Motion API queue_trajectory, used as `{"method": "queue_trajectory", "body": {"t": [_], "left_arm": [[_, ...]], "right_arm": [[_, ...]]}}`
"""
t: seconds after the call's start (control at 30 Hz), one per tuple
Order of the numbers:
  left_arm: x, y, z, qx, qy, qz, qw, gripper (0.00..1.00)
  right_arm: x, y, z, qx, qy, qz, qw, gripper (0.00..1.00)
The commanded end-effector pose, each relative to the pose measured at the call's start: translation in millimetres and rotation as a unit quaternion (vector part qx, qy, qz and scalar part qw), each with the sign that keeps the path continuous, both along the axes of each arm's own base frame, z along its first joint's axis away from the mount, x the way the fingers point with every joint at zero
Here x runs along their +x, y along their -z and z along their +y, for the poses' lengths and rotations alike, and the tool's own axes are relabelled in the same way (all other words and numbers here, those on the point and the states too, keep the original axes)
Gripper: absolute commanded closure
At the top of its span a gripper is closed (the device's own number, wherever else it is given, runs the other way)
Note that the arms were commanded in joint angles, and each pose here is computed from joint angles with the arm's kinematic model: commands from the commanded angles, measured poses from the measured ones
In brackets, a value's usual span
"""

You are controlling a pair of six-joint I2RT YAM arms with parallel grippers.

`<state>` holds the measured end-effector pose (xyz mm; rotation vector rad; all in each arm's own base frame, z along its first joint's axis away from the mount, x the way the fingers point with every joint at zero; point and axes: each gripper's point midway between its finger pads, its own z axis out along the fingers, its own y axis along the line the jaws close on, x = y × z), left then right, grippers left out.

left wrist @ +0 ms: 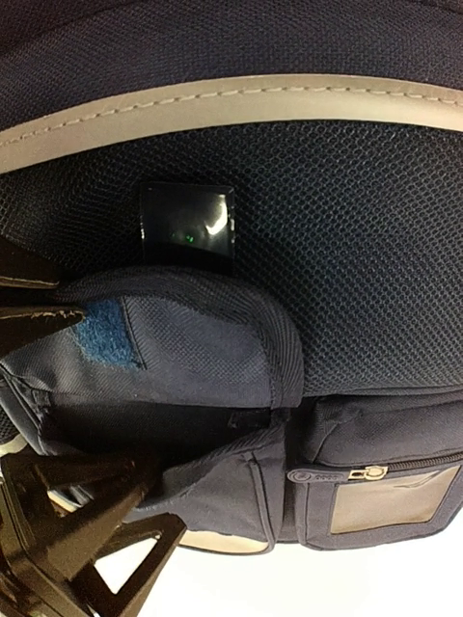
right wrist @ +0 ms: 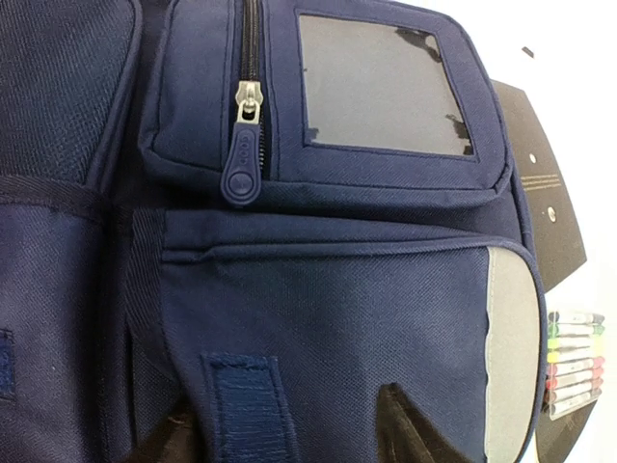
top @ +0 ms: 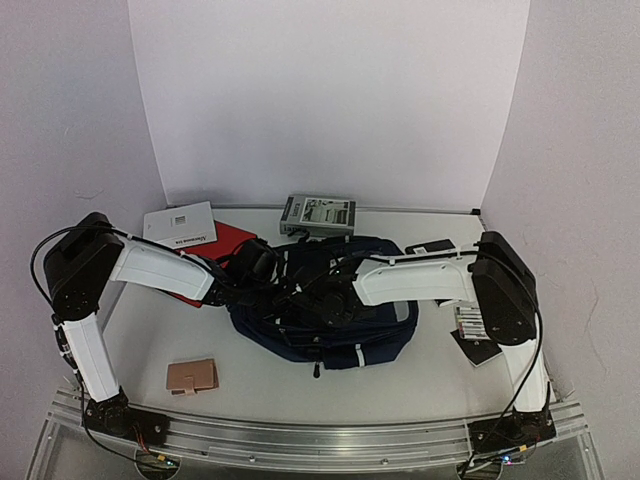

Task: Pack the student bag
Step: Adjust the student bag at the center of the board.

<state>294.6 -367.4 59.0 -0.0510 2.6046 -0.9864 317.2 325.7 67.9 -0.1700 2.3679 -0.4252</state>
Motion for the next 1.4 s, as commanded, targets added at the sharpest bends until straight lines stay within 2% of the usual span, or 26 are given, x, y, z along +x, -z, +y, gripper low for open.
{"method": "queue_trajectory", "body": {"t": [0.0,0.13,0.2,0.43,0.63,0.8,0.9,0.97,1.1,1.2,1.3,1.37], "left_arm": [[9,6,24,0.028,-0.039,0.0,0.999,1.0],[13,13,23,0.025,-0.043,0.005,0.999,1.0],[15,17,23,0.027,-0.046,0.008,0.999,1.0],[24,35,18,0.042,-0.05,0.018,0.998,1.0],[36,30,-7,0.017,-0.02,0.003,1.0,1.0],[44,28,-13,0.021,-0.011,-0.011,1.0,1.0],[44,17,-14,0.017,-0.002,-0.022,1.0,0.88],[43,-2,-11,0.011,0.004,-0.04,0.999,0.71],[33,-46,5,0.011,0.007,-0.076,0.997,0.33],[19,-72,28,0.024,0.003,-0.089,0.996,0.15],[3,-72,60,0.047,-0.012,-0.071,0.996,0.06],[-7,-70,84,0.063,-0.025,-0.051,0.996,0.03]], "right_arm": [[5,-37,-24,-0.026,0.026,-0.044,0.998,0.61],[5,-48,-20,0.005,0.027,-0.051,0.998,0.93],[5,-57,-21,0.02,0.031,-0.058,0.998,1.0],[4,-99,-32,0.075,0.049,-0.101,0.991,1.0],[5,-87,-48,0.074,0.068,-0.094,0.99,1.0],[4,-85,-57,0.087,0.08,-0.096,0.988,1.0],[4,-87,-52,0.102,0.069,-0.09,0.988,1.0],[4,-88,-45,0.114,0.054,-0.081,0.989,0.93],[0,-96,-28,0.154,0.016,-0.057,0.986,0.68],[-5,-105,-13,0.196,-0.019,-0.04,0.98,0.48],[-17,-116,10,0.255,-0.075,-0.013,0.964,0.34],[-26,-121,29,0.296,-0.109,0.001,0.949,0.28]]}}
